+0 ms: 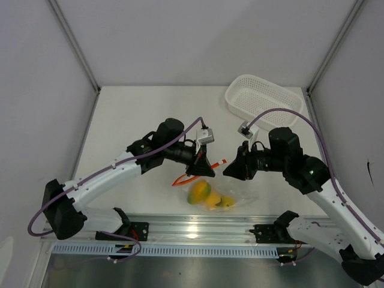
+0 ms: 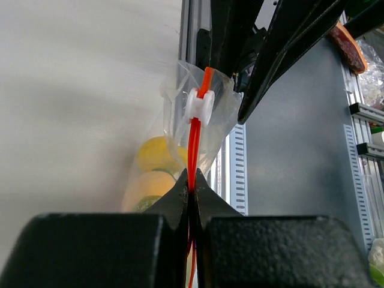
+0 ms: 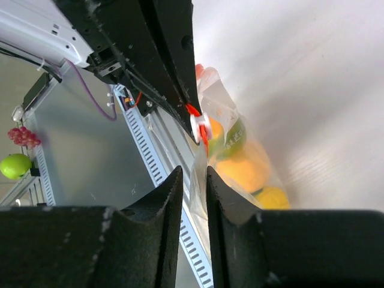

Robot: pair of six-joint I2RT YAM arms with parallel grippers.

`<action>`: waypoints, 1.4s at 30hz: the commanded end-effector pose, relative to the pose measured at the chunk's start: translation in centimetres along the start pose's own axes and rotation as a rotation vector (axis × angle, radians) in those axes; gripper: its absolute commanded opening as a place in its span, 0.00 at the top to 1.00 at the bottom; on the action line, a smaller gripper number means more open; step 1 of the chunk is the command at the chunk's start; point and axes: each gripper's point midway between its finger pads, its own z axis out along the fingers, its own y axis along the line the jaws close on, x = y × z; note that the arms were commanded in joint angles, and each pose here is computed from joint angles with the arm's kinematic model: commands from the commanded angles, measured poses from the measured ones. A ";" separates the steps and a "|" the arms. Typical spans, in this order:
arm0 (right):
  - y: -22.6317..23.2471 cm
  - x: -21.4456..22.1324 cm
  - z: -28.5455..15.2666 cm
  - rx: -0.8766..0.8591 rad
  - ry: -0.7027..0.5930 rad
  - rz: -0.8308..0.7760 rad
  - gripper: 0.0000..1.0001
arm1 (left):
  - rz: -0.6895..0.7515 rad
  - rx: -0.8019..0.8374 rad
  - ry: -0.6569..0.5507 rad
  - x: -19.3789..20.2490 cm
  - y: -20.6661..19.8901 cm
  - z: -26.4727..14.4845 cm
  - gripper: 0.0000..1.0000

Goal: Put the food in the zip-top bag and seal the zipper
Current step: Zip the zipper food storage bag at the center of the board.

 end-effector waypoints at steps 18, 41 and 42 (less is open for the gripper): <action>0.9 -2.1 1.4 -0.140 -0.097 -0.040 1.00 | 0.054 0.063 -0.104 -2.0 -2.3 -1.5 0.64; 3.5 -1.7 -0.2 -0.235 -0.149 -0.028 1.00 | 0.265 0.099 -0.383 -9.1 -5.7 -3.7 0.16; 3.5 -1.7 -0.2 -0.236 -0.146 -0.027 1.00 | 0.269 0.102 -0.381 -9.1 -5.8 -3.5 0.16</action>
